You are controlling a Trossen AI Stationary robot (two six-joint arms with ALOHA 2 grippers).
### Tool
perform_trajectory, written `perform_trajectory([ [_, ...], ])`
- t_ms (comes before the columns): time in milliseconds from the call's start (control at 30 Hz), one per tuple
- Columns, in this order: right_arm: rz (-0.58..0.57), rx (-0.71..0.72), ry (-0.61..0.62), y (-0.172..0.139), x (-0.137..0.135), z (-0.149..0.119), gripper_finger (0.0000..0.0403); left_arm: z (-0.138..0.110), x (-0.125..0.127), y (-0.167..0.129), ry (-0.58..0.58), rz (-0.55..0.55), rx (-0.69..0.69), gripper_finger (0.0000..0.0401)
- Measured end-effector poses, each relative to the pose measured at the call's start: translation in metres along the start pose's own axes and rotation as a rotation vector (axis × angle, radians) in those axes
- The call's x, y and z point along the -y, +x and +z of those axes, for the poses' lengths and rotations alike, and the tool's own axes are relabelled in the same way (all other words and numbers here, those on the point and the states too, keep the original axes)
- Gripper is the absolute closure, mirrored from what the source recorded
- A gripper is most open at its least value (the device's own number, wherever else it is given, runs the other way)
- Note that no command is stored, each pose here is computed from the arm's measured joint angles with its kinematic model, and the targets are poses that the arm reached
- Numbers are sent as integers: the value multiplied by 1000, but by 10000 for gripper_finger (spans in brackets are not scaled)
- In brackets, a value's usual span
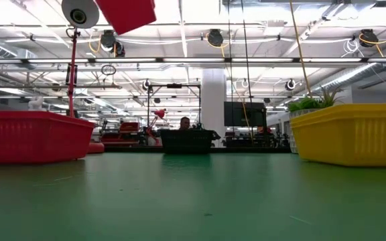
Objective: Stack baskets by color
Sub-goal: Stack the bottom red bin on the top stacked red bins
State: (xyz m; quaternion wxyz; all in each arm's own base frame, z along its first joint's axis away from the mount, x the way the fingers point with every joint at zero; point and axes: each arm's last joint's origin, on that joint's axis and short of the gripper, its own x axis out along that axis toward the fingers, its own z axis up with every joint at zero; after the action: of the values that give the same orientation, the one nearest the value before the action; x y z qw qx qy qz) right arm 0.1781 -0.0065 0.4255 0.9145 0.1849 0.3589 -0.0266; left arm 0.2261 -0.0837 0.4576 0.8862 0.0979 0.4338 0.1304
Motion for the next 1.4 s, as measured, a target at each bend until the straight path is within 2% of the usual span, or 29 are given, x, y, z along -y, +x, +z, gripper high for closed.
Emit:
perform_trajectory([
  [300,0,0,0,0,0,0,403,-22,17,14,27,-1,-81,397],
  [733,-26,8,-11,0,1,0,403,-59,57,42,95,-17,-245,385],
  [933,-28,9,-26,0,1,0,403,-75,72,50,91,-22,-309,396],
  [1400,-35,12,-26,0,1,0,403,-97,95,60,109,-25,-322,386],
])
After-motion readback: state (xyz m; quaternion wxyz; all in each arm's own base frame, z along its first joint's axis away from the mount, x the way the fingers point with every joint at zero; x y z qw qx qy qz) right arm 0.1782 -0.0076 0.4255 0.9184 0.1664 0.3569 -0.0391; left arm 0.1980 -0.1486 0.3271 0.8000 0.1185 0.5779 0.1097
